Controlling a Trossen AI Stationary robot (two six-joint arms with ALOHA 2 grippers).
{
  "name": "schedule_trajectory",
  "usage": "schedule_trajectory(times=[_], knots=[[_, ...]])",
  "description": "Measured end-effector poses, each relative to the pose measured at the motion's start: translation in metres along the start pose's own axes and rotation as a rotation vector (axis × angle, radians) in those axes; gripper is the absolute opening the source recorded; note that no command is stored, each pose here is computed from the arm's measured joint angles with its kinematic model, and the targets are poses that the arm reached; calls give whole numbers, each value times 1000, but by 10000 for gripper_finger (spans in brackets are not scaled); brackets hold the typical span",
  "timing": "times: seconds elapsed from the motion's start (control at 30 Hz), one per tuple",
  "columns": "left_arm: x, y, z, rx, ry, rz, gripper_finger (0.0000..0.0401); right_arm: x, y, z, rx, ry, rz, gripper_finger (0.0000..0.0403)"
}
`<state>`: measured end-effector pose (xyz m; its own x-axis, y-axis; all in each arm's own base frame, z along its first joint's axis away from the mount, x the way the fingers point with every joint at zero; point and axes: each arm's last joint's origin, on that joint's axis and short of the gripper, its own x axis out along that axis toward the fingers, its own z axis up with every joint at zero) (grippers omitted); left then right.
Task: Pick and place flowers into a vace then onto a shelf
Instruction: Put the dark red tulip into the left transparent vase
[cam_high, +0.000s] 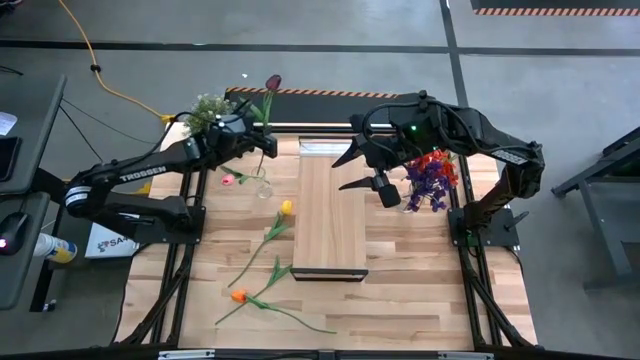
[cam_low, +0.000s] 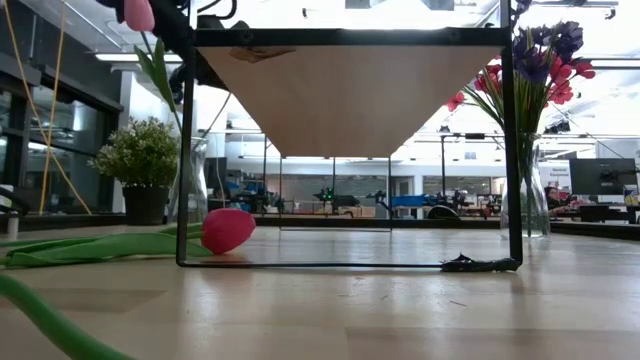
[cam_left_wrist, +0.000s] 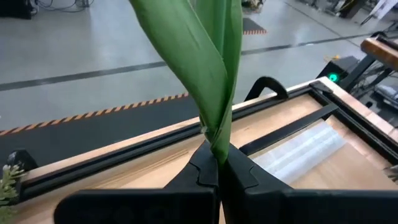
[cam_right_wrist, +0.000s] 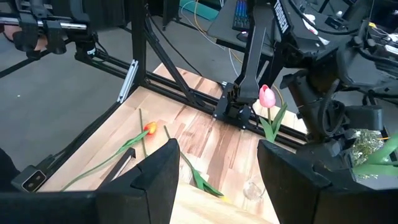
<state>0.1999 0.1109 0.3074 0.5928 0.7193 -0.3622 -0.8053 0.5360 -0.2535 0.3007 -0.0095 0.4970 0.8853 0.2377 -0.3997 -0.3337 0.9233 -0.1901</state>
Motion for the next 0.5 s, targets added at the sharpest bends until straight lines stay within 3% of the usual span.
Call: schedule_trajectory(times=[0.5], knots=[[-17,-11,-21,42,-52,-52,30,0,-2,0,-3,11,-64,207]])
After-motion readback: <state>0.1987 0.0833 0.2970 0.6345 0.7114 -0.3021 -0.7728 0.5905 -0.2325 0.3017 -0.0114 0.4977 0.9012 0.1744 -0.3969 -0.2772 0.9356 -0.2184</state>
